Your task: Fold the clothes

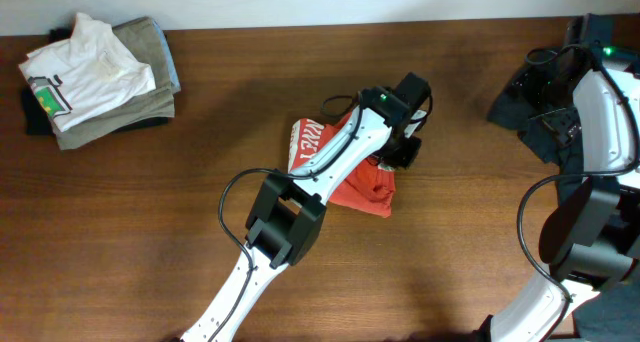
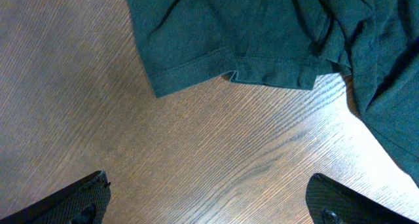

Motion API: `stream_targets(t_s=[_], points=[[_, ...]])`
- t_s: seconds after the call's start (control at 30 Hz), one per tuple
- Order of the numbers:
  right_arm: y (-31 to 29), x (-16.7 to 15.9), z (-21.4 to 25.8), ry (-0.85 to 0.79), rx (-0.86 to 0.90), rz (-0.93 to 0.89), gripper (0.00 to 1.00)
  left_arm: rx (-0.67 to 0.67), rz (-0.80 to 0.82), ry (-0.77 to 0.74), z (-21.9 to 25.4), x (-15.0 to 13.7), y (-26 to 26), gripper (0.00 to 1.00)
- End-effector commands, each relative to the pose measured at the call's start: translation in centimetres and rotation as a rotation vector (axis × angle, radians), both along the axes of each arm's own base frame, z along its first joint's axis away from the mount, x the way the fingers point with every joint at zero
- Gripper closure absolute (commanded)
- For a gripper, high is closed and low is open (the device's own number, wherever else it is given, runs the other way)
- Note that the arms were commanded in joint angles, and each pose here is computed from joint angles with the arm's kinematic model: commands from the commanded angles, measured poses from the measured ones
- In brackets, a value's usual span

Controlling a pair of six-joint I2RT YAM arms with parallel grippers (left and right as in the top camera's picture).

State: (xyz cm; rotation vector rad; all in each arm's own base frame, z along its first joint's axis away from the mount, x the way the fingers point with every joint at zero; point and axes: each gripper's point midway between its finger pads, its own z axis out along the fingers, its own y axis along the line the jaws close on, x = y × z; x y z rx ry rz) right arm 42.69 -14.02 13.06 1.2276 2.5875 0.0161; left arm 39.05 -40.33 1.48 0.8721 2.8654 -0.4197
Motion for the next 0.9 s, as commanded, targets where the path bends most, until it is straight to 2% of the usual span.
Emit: stream_targets(t_s=[0.0,0.17,0.27,0.37,0.47,0.53,0.7,0.87], points=[[-0.3,0.0,0.3,-0.004,-0.011,-0.014,0.01,-0.023,-0.062,-0.058,3.1,0.6,-0.2,0.87],[-0.3,0.0,0.3,-0.004,-0.011,-0.014,0.01,-0.099,-0.082,-0.185,13.4,0.7,0.2,0.67],[-0.3,0.0,0.3,-0.004,-0.011,-0.014,0.01,0.021,-0.037,-0.238,14.6,1.1,3.1,0.65],[-0.3,0.0,0.3,-0.004,-0.011,-0.014,0.01,0.114,0.002,-0.174,12.4,0.6,5.0,0.67],[-0.3,0.0,0.3,-0.004,-0.011,-0.014,0.01,0.178,0.029,-0.090,9.4,0.2,6.2,0.82],[-0.3,0.0,0.3,-0.004,-0.011,-0.014,0.01,0.199,0.031,-0.036,7.4,-0.3,6.2,0.86],[-0.3,0.0,0.3,-0.004,-0.011,-0.014,0.01,0.187,0.009,0.079,1.3,-1.0,4.7,0.90],[-0.3,0.0,0.3,-0.004,-0.011,-0.014,0.01,0.082,-0.008,0.150,-2.7,-1.3,2.1,0.90]])
